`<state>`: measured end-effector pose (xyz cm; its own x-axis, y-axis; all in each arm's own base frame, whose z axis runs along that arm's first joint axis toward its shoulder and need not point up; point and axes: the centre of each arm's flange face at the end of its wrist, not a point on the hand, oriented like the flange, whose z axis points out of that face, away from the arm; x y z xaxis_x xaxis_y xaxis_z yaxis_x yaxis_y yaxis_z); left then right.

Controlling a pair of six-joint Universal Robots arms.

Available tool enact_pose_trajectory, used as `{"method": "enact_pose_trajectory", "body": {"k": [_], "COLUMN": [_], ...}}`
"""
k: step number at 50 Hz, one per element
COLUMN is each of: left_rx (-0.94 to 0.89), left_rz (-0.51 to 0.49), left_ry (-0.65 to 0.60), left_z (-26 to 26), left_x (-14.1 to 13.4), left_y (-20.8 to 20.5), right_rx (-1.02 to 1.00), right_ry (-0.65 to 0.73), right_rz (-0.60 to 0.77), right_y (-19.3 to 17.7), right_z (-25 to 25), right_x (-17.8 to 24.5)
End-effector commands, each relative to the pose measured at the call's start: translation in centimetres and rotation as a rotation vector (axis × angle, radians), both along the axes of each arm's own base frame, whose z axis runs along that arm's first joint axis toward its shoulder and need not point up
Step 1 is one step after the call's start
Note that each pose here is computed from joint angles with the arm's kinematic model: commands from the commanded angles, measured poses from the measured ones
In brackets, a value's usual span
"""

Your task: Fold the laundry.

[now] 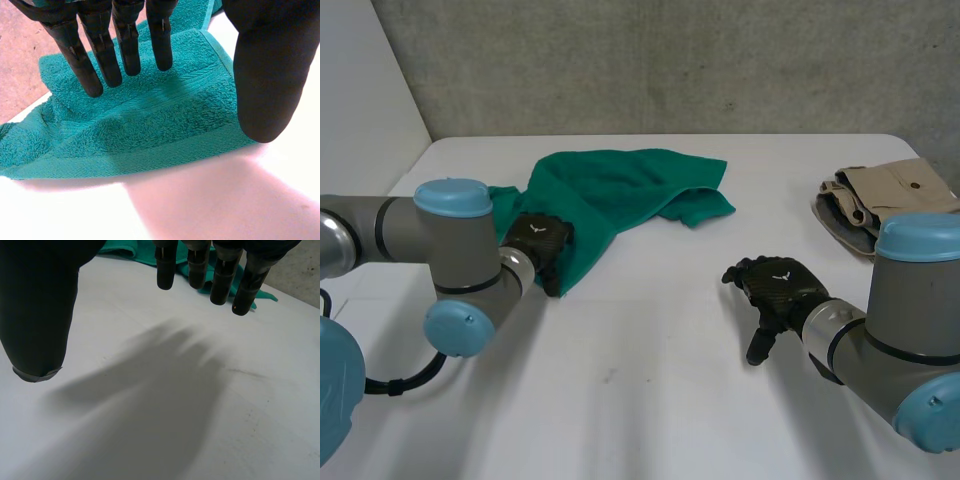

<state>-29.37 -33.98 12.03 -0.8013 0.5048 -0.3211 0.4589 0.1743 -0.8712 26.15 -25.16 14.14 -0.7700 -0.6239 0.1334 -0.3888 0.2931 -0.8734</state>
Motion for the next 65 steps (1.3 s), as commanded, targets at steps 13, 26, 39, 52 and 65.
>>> {"method": "enact_pose_trajectory", "body": {"k": [13,26,39,52,65], "left_rx": [-0.014,-0.047,-0.056,-0.073,-0.197], "left_rz": [0.002,0.000,-0.002,0.012,-0.006], "left_ry": [0.002,0.019,0.024,0.029,0.085], "left_z": [-1.5,-1.2,-1.7,-0.9,10.3], "left_x": [-0.6,-1.0,-1.3,-1.2,0.8], "left_y": [-1.7,-2.8,-3.5,-3.6,2.2], "right_rx": [0.001,0.003,0.003,0.000,-0.109], "right_ry": [0.001,0.001,0.001,0.000,-0.053], "right_rz": [0.002,0.004,0.004,0.002,-0.066], "right_y": [0.1,0.2,0.2,0.1,-3.7], "right_z": [0.0,-0.1,-0.1,0.0,3.3], "right_x": [0.0,0.1,0.1,0.0,-0.5]}}
